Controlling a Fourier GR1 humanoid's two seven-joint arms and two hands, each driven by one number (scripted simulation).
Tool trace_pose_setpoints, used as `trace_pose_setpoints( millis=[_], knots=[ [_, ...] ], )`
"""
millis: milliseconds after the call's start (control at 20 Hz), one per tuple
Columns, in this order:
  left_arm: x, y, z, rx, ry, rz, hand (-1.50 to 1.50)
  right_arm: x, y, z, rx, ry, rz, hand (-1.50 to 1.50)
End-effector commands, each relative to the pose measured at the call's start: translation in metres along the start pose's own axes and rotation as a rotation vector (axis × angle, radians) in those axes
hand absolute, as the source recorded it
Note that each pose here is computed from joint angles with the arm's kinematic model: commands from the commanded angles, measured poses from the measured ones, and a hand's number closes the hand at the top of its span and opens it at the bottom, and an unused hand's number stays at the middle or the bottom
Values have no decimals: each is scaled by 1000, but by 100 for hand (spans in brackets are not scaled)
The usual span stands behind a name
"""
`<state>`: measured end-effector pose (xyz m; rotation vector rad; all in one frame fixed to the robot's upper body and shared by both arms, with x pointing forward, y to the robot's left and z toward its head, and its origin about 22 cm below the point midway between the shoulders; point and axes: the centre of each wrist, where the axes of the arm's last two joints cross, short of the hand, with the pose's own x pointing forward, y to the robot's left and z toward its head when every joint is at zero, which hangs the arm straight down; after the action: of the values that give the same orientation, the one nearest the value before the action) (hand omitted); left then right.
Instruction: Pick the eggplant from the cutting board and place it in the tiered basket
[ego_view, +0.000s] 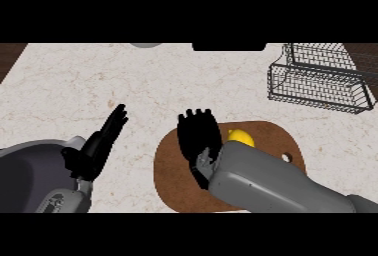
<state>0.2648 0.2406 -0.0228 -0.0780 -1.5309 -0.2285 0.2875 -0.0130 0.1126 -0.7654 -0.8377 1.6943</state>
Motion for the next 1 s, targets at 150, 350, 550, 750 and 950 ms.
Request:
trace_pose_setpoints(
  millis=[150,350,550,750,950],
  knots=[
    [7,6,-5,7,-2,-10,0,-15,26,1,36,167,11,-150],
    [11,4,-17,12,-14,-5,0,-31,30,-19,51,177,17,-150],
    [3,-8,-1,-1,-12,4,0,-28,40,-13,43,175,-4,-150],
    [1,-1,-1,-2,2,-1,0,-31,71,-23,68,158,6,-150],
    [8,-12,1,-27,-12,1,0,-20,62,-34,39,105,-35,150]
  ],
)
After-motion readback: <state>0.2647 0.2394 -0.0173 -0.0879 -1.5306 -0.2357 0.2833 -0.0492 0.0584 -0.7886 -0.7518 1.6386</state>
